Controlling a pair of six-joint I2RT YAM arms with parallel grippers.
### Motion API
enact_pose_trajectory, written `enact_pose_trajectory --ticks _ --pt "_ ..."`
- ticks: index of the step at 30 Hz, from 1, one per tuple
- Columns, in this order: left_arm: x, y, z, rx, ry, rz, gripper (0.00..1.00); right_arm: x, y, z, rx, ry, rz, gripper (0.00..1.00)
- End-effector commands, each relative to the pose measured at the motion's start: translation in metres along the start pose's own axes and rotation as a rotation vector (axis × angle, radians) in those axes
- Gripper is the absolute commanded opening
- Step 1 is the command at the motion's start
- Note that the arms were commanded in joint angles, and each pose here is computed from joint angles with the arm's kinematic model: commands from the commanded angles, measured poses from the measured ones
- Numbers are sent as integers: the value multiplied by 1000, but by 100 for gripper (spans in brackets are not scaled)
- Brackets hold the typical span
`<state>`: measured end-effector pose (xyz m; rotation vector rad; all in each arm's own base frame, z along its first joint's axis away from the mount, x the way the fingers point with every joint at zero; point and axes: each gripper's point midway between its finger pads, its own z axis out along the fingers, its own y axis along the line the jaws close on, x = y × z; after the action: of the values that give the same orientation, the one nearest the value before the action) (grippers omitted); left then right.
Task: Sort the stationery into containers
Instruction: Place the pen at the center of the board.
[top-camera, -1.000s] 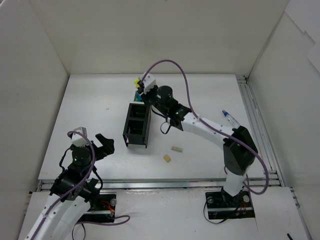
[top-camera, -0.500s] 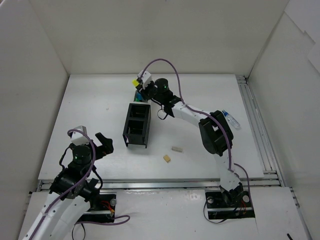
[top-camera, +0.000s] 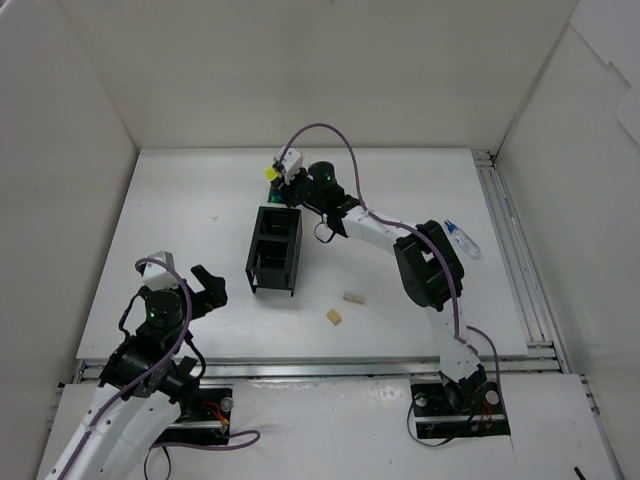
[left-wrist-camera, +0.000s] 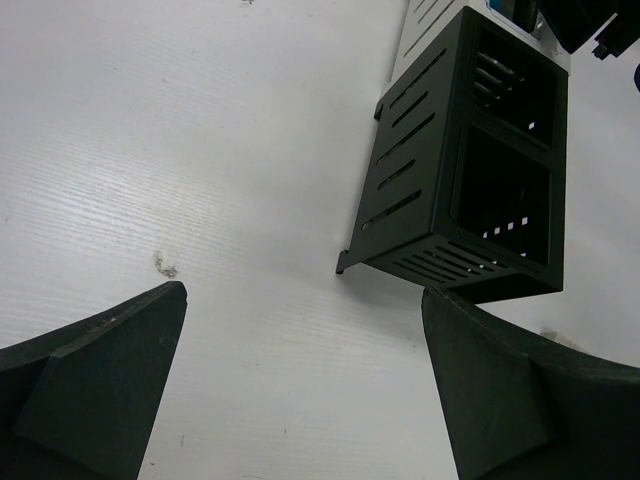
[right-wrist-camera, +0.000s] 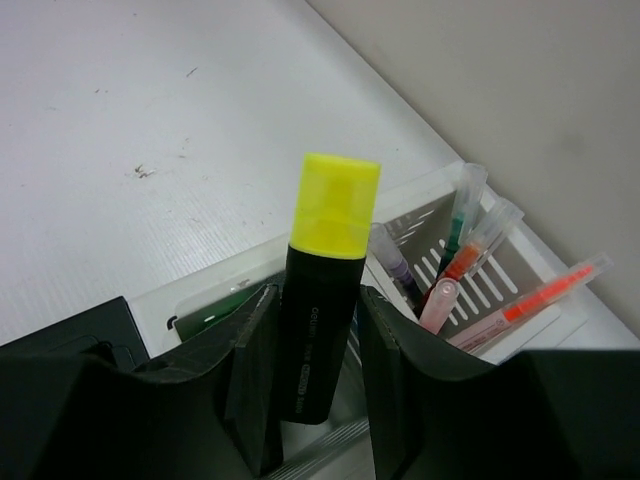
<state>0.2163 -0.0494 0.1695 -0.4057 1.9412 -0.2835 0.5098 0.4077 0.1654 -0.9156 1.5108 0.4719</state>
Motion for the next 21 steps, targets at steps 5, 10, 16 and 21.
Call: enact_pose_trajectory --ticks 5,10,16,21 --pt "-36 -22 -4 59 -86 -11 99 -93 -22 -30 64 -194 -31 53" --pt "-41 -27 -5 78 -96 -15 99 -107 -16 -45 53 -213 -39 61" --pt "-45 -35 -5 112 -99 -14 99 -149 2 -76 78 -262 -119 85" --pt "-44 -41 -5 125 -71 0 100 -158 8 -116 97 -272 -52 98"
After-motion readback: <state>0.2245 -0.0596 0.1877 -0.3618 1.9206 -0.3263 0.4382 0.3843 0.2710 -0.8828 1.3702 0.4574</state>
